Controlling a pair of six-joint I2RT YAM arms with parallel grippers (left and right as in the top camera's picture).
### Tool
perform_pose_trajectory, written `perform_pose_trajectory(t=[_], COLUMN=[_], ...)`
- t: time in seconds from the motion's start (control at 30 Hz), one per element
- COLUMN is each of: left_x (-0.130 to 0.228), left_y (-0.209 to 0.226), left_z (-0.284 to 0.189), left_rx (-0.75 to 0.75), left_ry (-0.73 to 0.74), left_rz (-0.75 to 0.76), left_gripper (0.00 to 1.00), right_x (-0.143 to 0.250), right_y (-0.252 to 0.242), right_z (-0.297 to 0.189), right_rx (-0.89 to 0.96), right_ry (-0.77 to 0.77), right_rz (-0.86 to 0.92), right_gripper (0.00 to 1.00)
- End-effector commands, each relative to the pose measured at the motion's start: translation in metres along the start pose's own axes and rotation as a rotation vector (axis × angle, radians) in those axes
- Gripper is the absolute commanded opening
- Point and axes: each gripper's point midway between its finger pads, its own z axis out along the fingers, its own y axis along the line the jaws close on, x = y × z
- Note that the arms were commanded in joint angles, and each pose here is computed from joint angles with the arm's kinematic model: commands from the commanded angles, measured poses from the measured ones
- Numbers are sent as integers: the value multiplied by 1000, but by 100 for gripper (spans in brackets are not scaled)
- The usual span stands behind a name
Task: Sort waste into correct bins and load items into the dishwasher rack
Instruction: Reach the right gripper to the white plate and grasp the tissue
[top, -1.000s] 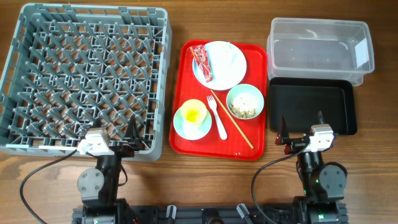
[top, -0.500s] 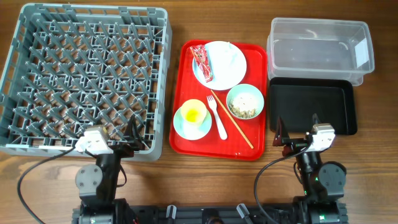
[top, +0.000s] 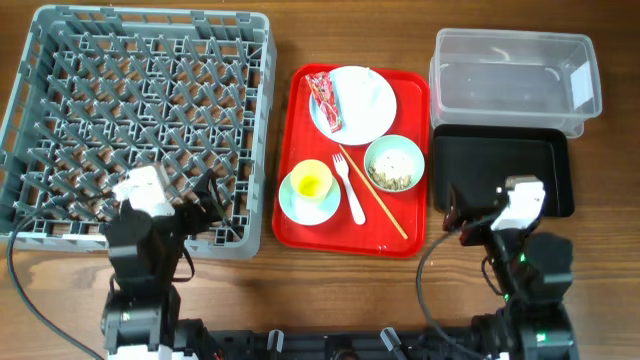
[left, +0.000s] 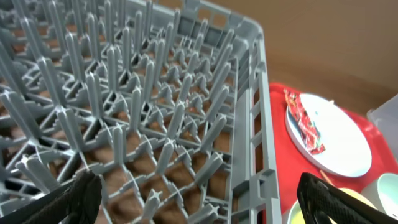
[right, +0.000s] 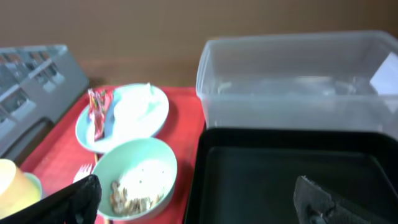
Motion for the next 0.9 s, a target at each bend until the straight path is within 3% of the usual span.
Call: perform_pose_trajectory(t=[0.0,0.37,0.6,0.87], left_x=[-5,-11,-7,-5], left_y=[-8,-19,-27,-33], left_z=[0,-7,-8,-9], left_rx=[24,57,102,137], left_ry=[62,117,136,148], left_rz=[-20,-28,-32,-35], left_gripper=[100,100,100,100], right_x=[-19,-15,-6,-12], right_y=[7,7,15,26], right_z=[2,22,41,46], right_rx=[-27,-1,-58,-118], right_ry=[75,420,484,459], right_rz=[23,54,58,88], right_gripper=[100,100,100,100])
